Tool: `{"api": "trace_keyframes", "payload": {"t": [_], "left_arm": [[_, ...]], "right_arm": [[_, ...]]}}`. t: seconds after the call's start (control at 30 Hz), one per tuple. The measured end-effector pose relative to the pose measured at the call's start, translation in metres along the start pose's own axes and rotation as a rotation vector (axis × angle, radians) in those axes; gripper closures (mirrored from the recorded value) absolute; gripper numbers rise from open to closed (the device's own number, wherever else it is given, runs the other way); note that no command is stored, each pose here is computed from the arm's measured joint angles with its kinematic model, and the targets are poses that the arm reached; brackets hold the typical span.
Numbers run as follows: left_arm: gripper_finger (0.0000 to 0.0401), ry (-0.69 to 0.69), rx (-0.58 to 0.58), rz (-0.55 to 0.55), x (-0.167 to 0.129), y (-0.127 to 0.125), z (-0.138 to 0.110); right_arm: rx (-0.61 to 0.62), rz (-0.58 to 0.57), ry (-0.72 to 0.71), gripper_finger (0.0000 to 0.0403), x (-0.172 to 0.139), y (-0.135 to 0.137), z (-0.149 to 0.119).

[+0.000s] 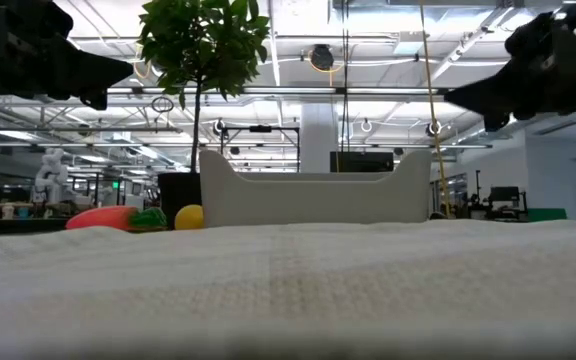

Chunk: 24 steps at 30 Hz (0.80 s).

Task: Pick and placing Produce into tupperware
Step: Put the yellow banana into the gray basket

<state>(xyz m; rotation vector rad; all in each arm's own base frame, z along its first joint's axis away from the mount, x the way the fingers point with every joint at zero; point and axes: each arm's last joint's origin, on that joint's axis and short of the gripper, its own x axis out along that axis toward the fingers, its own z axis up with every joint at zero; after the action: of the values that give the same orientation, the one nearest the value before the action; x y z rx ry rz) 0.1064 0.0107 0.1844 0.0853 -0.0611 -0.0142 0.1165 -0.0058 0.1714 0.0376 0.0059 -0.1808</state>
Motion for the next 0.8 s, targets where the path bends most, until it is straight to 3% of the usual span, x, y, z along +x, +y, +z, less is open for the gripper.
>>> {"api": "trace_keyframes", "payload": {"t": [0.2,0.57,0.8], "left_arm": [[0.0375,0.004,0.001,0.04,0.0,0.001,0.0],[0.0375,0.006,0.04,0.04,0.0,0.001,0.0],[0.0375,0.007,0.026,0.04,0.0,0.001,0.0]], "right_arm": [[-0.018,-0.057,0.069,0.0403,0.015,-0.004,0.013],[-0.027,-0.152,0.321,0.0403,0.053,-0.013,0.042],[0.02,-0.086,0.465,0.0403,0.075,-0.015,0.06]]}}
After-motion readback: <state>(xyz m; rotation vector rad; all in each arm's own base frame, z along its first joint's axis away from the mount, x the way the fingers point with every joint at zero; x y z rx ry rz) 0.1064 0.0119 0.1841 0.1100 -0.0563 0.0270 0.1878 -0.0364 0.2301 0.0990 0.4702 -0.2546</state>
